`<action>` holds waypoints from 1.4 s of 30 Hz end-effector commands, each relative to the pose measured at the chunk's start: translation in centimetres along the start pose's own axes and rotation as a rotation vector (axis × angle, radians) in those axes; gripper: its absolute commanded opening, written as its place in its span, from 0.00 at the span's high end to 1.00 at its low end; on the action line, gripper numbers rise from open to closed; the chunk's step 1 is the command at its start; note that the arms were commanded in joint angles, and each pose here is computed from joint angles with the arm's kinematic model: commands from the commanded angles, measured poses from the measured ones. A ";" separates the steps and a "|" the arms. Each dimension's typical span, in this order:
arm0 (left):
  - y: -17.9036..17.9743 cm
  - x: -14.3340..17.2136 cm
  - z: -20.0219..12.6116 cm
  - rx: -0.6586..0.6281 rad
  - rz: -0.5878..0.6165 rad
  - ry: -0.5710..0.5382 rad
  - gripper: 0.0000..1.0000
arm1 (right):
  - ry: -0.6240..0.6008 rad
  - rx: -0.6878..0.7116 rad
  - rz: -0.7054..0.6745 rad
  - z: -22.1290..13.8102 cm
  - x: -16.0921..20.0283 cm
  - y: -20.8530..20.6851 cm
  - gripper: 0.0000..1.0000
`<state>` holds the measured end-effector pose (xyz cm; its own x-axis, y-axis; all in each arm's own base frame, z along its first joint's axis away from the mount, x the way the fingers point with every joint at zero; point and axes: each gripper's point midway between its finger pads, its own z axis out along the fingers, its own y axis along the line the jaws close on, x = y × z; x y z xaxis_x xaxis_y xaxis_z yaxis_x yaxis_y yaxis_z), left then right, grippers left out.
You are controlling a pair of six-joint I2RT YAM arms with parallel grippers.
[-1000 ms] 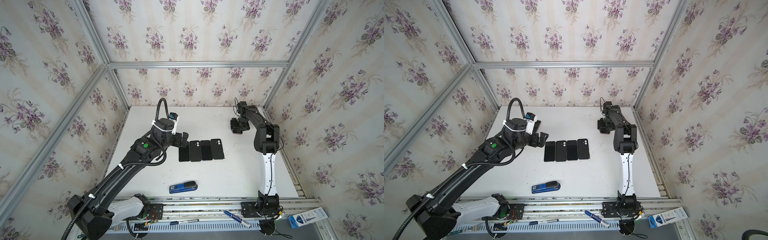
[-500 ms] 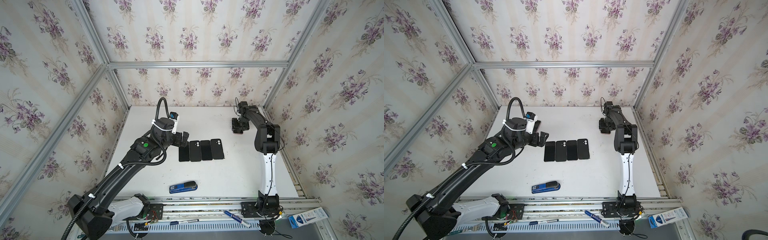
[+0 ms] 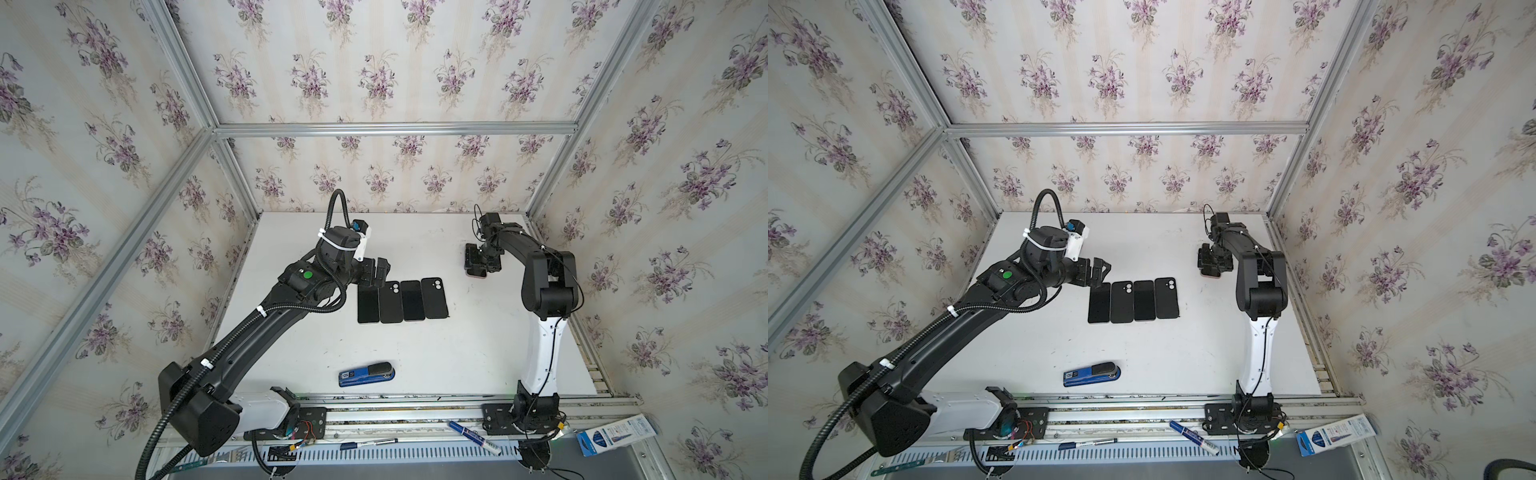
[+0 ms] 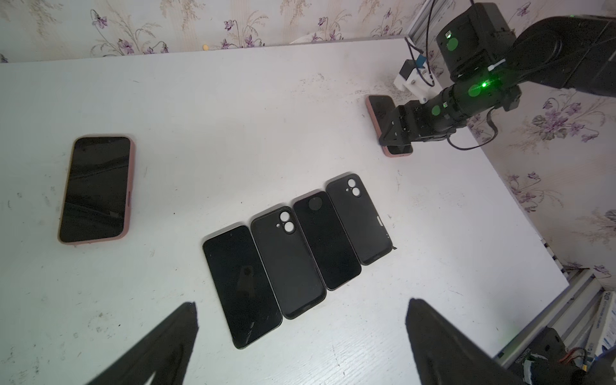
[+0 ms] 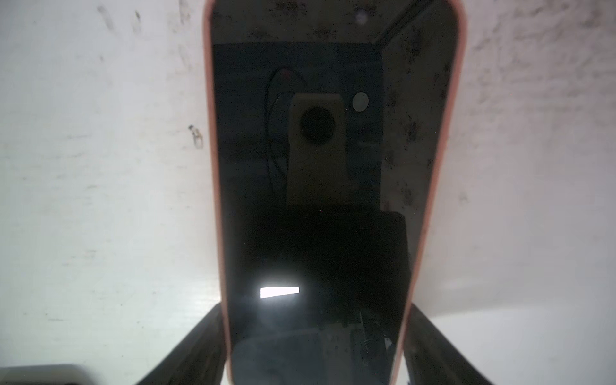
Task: Take the phone out of the phone case
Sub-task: Pick up the phone from the top-right of the table, then pass the phone.
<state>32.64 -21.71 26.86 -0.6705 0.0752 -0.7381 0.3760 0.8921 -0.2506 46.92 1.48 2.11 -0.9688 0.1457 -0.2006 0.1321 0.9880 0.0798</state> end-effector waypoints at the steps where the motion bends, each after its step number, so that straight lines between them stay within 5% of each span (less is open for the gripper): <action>1: -1.4 -1.2 0.5 0.067 -0.043 -0.024 0.00 | -0.071 -0.048 0.035 -1.2 -0.5 0.8 0.47; 14: -5.4 -3.9 3.0 0.257 -0.118 0.001 0.00 | -0.293 -0.237 0.069 -5.0 2.3 3.3 0.55; 31: -8.0 -5.9 6.7 0.429 -0.255 0.103 0.01 | -0.507 -0.466 -0.199 -12.9 7.0 14.6 0.61; 42: -6.9 -3.8 9.7 0.423 -0.347 0.214 0.09 | -0.547 -0.543 -0.317 -16.3 9.9 19.4 0.65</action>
<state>39.03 -32.22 25.23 -0.8865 -0.0625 -0.4585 0.3141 0.6463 -0.6955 35.89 20.35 15.49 -0.7427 0.0007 -0.6696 -0.3411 0.8602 0.3792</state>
